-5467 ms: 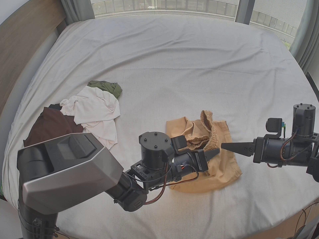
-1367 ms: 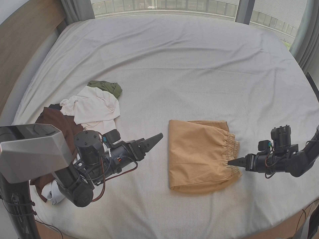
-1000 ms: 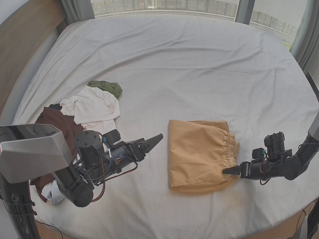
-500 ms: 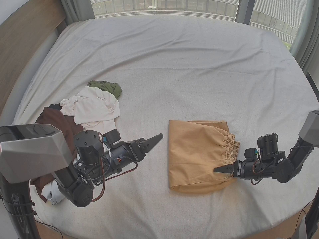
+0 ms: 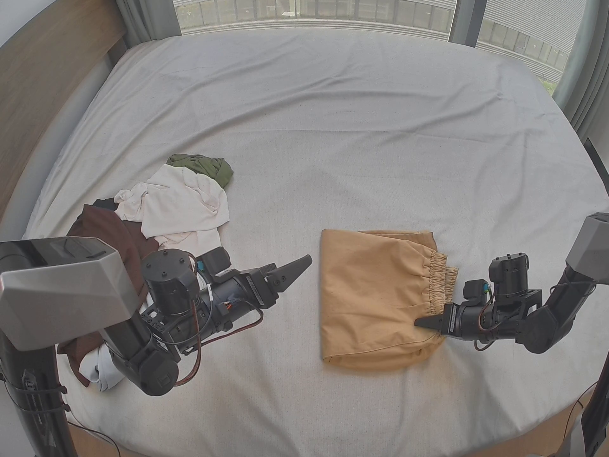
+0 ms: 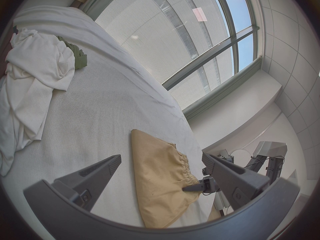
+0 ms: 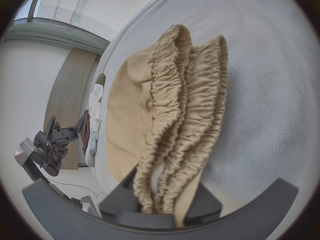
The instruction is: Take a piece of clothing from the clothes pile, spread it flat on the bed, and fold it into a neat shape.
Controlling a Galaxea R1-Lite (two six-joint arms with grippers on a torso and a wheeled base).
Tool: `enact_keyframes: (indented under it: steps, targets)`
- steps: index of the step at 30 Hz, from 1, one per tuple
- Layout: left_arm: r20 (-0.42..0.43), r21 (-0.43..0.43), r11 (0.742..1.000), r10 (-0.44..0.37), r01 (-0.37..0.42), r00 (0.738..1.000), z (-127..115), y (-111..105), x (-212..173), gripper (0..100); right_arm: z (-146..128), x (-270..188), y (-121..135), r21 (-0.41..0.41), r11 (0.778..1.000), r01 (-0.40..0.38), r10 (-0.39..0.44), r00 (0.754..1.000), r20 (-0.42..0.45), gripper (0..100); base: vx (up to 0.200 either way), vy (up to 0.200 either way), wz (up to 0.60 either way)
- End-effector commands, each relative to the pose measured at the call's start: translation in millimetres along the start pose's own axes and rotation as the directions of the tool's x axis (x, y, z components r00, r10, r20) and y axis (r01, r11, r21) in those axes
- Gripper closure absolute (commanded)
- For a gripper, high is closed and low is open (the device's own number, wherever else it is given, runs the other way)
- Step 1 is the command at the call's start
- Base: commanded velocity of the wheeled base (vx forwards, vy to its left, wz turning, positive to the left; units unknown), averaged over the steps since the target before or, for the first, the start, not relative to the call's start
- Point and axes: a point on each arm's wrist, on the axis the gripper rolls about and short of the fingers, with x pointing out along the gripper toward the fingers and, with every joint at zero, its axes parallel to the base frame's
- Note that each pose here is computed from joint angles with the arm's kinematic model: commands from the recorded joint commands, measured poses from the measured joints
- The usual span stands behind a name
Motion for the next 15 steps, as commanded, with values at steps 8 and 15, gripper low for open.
enact_keyframes:
  steps: [8,15]
  targets:
    - [0.027,0.002,1.0,-0.004,0.004,1.0,8,-3,-2,0,17,-12,50,-0.168,0.966,-0.198,0.229,0.954,0.194,100,0.0,0.0,0.0]
    - [0.074,0.019,1.0,0.003,-0.004,0.997,25,-2,-10,0,33,-16,68,-0.183,0.923,-0.338,0.379,0.883,0.276,100,0.0,0.0,0.0]
